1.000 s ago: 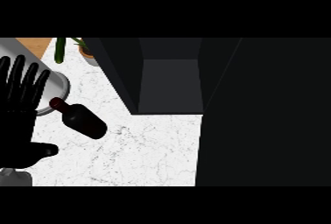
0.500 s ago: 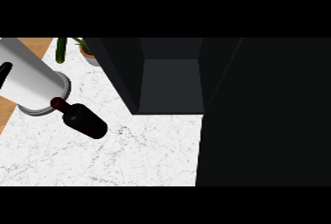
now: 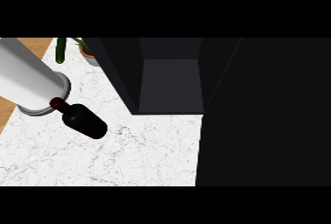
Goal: Pick up the wine, place it into the cabinet and close the cabinet
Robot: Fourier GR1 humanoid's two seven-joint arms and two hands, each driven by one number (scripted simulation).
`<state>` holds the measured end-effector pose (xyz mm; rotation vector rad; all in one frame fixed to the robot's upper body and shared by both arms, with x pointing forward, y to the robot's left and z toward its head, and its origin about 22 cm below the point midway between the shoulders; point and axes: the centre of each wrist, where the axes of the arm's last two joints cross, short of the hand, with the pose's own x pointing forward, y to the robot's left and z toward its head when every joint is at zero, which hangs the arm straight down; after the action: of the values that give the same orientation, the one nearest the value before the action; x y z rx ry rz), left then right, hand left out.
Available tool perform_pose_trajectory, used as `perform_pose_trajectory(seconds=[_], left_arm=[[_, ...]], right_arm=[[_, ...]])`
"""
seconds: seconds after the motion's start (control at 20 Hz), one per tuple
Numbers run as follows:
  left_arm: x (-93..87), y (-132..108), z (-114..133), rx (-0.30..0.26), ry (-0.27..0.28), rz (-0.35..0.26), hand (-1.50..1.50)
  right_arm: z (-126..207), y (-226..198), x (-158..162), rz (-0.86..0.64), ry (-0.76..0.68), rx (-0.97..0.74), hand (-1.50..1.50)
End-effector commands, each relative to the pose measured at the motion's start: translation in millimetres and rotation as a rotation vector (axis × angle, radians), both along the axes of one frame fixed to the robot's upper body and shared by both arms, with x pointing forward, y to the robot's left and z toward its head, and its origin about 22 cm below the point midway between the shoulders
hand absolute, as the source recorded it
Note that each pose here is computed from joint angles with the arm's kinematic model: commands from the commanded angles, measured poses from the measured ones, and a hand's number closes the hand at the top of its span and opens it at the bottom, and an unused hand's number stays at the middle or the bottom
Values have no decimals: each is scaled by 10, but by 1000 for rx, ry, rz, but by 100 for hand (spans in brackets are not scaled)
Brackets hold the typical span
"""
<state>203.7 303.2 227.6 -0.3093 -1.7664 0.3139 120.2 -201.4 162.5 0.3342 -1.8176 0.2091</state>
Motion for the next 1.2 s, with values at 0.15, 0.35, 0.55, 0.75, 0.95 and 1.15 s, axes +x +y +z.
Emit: perform_pose_trajectory(seconds=[0.15, 0.35, 0.55, 0.75, 0.95, 1.15], left_arm=[[-26, -3, 102, -14, 14, 7, -150], [-283, 82, 82, -4, 12, 52, -150], [-124, 174, 42, -12, -7, 58, -150], [-181, 152, 89, 14, -18, 105, -150], [-20, 172, -60, 26, 42, 187, -150], [-1, 416, -330, 59, 74, 157, -150]], right_arm=[[405, -52, -468, 11, -67, 32, -150], [386, -71, -439, -17, -64, 44, -150], [382, 25, -424, -7, -54, 35, -150], [432, -50, -448, -1, -73, 40, -150], [343, 19, -380, -11, -73, 66, -150], [340, 7, -372, -16, -67, 83, -150]])
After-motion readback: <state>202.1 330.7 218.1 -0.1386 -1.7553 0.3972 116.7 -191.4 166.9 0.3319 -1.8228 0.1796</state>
